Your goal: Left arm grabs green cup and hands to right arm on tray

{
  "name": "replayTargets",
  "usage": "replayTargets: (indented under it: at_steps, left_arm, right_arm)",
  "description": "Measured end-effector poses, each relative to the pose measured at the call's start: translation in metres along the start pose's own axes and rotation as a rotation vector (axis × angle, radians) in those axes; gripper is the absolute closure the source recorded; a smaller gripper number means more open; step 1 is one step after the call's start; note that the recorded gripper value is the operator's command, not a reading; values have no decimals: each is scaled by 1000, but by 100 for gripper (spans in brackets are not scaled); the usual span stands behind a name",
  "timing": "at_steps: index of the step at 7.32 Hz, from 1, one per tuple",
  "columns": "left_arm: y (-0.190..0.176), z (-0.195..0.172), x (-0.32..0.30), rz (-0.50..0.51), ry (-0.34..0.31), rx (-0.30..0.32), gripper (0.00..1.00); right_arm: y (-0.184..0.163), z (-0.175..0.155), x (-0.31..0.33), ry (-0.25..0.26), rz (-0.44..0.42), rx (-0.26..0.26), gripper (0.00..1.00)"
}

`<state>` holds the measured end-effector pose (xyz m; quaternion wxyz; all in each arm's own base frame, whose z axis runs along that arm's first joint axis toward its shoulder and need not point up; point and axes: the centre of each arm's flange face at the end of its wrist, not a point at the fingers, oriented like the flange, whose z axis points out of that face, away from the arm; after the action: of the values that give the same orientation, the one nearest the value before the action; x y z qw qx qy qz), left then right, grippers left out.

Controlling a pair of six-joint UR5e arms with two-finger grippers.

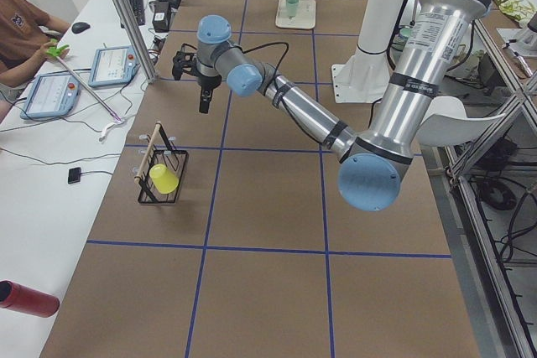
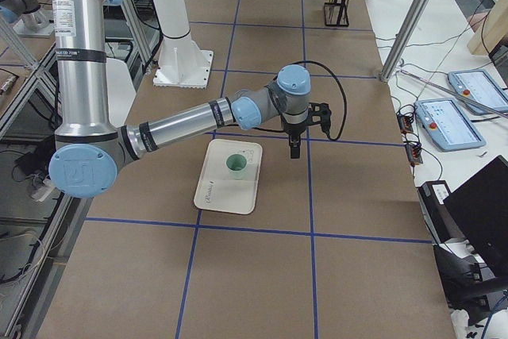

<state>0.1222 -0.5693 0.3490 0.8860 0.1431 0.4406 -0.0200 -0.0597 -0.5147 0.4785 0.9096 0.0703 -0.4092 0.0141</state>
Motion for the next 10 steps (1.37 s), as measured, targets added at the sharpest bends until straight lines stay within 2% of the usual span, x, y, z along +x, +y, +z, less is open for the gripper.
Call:
replayTargets:
  at_steps: [2, 4, 7, 10]
  left_arm:
    - [36, -8, -120, 186, -112, -66, 0]
    - [75, -22, -209, 284, -166, -148, 0]
    - [112, -29, -256, 223, -173, -263, 0]
    - [126, -35, -261, 186, -174, -288, 0]
  right_arm:
    - [-5, -5, 18, 31, -12, -21, 1]
    - [-6, -14, 40, 66, -46, -42, 1]
    - [-4, -18, 55, 83, -58, -53, 1]
    - [-5, -21, 53, 84, -65, -49, 1]
